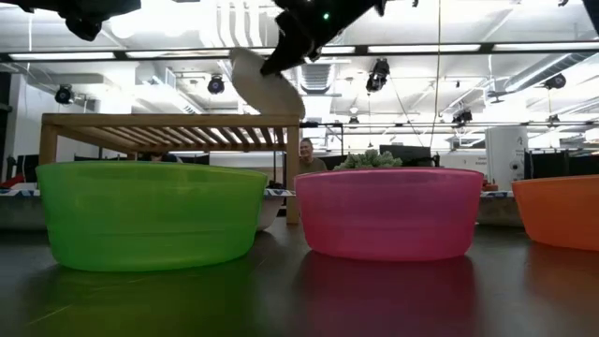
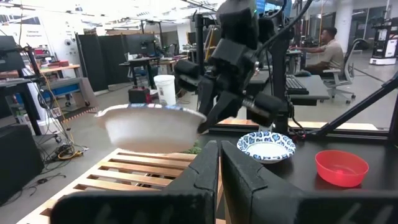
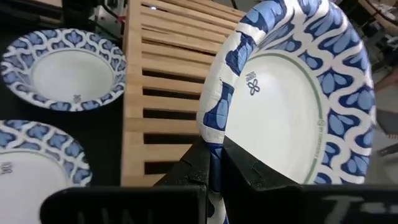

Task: Place and stack bowls onto a shelf
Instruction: Put the center right blue patterned bowl on the shelf

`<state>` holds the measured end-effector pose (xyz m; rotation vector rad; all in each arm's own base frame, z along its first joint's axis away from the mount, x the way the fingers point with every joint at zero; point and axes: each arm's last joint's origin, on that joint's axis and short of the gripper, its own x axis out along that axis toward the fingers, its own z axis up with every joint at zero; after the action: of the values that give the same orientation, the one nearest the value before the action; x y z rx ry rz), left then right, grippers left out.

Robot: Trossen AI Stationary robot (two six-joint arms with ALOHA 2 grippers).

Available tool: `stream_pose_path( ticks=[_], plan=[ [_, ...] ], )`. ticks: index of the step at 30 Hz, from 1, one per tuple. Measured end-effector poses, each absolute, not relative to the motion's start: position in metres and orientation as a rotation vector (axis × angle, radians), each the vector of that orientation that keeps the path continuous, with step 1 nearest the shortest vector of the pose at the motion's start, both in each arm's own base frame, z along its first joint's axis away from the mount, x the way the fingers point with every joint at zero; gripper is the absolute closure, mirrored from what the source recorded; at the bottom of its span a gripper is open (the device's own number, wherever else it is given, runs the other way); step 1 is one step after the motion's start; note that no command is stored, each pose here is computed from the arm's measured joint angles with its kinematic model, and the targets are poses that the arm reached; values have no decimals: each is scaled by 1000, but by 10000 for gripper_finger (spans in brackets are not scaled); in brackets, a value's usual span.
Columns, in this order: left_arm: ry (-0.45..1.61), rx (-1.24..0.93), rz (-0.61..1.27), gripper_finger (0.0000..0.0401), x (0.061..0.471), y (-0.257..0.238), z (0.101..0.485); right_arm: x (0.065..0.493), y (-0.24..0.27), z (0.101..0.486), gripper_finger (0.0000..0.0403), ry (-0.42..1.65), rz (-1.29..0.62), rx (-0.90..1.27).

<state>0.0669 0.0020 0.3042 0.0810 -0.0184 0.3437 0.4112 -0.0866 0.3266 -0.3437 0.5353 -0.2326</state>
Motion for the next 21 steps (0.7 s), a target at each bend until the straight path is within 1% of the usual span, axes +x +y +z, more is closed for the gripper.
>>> stream_pose_path(
  ticks=[5,15,18,21],
  plan=[
    [-18,81,344,401,67,2,304,422,-93,316,390,514,-240,-384],
    [-18,82,344,401,67,2,304,429,-104,303,387,516,-265,-352],
    [-17,82,343,401,67,2,304,429,-107,303,366,517,-273,-338],
    [-17,82,344,401,67,2,304,429,-107,302,330,514,-276,-326]
  ],
)
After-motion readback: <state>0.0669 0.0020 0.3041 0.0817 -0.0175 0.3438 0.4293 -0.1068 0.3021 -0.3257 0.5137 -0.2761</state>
